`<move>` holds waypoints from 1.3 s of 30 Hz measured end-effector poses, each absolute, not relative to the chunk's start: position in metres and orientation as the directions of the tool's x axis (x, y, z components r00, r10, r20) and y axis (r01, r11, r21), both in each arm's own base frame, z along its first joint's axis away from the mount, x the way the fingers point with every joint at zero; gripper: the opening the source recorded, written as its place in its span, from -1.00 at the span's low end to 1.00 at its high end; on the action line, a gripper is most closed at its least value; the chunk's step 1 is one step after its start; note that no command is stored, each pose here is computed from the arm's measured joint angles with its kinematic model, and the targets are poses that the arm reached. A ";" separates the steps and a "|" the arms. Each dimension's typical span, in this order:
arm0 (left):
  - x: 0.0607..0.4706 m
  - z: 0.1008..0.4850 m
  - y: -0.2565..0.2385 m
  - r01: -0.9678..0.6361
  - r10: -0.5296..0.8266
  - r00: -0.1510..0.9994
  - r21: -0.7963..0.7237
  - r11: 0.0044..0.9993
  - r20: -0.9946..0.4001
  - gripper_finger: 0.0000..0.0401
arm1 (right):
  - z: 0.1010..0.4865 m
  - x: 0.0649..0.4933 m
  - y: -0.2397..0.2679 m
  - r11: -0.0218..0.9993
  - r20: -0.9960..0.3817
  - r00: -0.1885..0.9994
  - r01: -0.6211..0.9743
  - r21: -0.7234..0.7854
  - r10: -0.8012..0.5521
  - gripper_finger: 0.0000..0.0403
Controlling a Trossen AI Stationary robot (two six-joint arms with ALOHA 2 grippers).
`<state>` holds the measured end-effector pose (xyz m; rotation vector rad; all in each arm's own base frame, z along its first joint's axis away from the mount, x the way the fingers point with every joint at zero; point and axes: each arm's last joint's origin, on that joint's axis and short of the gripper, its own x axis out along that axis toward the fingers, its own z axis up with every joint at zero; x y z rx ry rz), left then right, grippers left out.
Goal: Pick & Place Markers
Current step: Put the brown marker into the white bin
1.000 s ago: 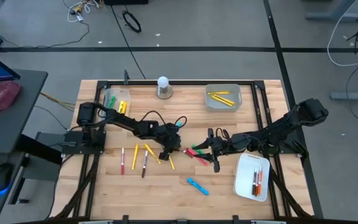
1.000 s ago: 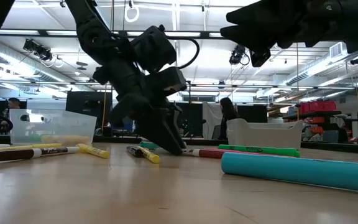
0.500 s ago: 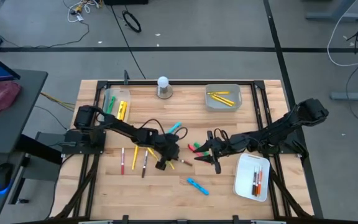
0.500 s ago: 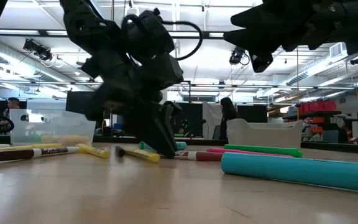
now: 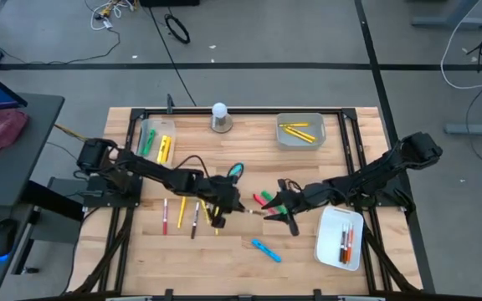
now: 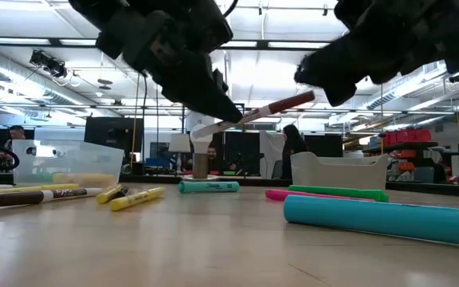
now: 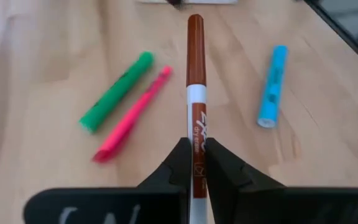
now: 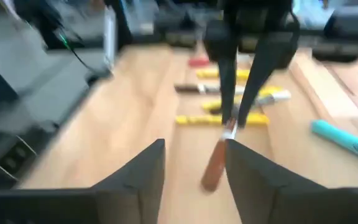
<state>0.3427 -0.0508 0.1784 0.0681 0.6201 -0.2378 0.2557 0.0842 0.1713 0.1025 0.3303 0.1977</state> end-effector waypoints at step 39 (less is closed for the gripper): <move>0.318 0.191 -0.059 -0.067 0.053 0.727 0.006 0.998 -0.685 -0.97 | 0.115 0.317 0.106 0.990 -0.696 0.711 -0.143 -0.005 0.099 -0.26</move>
